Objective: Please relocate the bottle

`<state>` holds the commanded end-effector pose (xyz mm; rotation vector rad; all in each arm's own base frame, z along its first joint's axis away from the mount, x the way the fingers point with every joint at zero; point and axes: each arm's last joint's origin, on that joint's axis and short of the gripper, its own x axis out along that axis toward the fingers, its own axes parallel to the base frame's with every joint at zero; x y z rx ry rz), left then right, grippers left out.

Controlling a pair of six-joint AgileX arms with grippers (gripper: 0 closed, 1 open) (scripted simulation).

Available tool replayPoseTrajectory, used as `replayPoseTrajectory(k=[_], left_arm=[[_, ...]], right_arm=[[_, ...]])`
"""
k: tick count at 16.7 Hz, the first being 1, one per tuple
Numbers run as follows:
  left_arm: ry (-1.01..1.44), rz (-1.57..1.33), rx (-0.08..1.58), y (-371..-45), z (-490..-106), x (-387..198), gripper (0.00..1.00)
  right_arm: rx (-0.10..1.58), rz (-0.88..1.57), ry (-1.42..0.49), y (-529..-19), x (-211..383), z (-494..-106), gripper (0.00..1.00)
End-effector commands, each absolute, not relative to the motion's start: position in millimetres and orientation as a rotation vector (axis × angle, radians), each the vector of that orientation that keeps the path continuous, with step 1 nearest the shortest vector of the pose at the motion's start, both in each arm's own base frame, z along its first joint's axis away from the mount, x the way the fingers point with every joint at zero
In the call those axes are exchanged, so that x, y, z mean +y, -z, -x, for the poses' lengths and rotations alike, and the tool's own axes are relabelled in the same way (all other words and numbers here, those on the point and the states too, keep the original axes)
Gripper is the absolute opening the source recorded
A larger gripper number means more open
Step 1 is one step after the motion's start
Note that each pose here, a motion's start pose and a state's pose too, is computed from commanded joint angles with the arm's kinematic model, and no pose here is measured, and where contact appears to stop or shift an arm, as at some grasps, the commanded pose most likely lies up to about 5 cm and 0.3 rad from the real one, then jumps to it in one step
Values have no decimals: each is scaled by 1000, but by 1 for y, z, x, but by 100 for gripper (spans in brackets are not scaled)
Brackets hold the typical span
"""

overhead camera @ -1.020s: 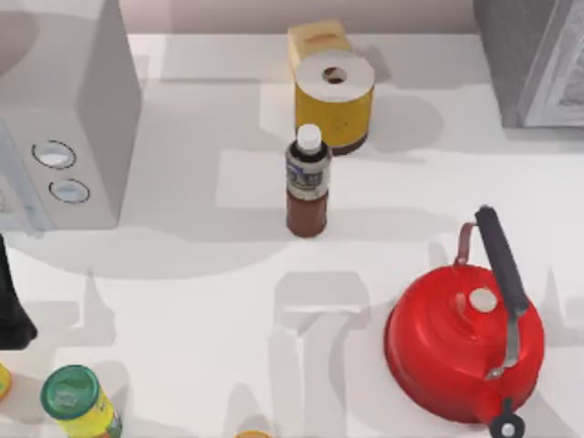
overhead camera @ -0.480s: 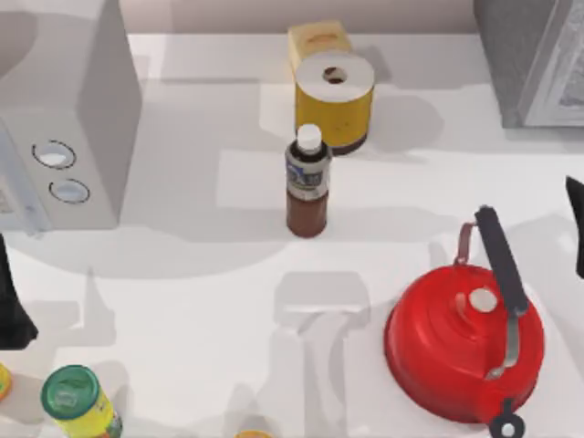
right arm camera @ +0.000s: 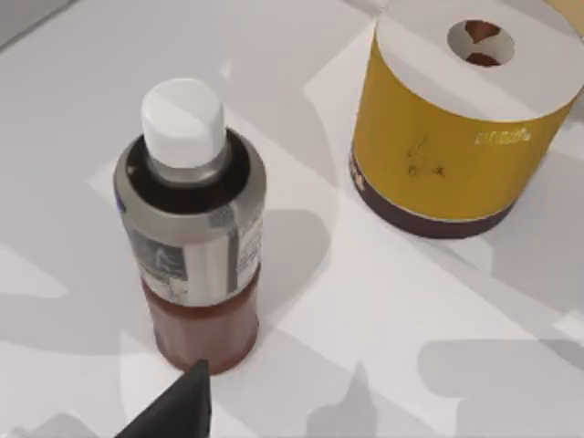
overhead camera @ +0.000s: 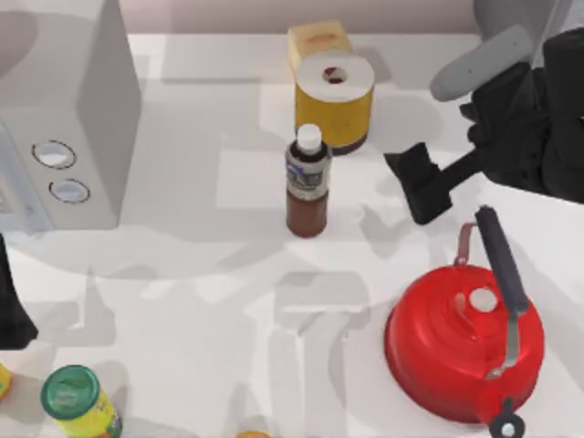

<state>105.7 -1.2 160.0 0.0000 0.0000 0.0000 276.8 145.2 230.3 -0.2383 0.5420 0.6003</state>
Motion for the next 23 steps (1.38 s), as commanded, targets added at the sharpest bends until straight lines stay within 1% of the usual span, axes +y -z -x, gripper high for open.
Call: replayPoseTrajectory(k=[3,6,12,14,19,23], left_arm=[[0,0,0,-160,-106,-1,100],[0,0,0,-160,-106,-1,100],[0,0,0,-160,-106,-1,100],[0,0,0,-160,-106,-1,100],[0,0,0,-160,-106,-1,100],[0,0,0,-160,-106,-1,100]], right_arm=[[605,259,-695,-212,180,-293,100],[657,268,-740,-195,197,-301,100],[665,267,-738,-192,197,-303,100],[655,266,-745,-189,201,-311,100],[657,267,-745,-152,219,-348,100],[665,269,-745,-129,243,-358,100]])
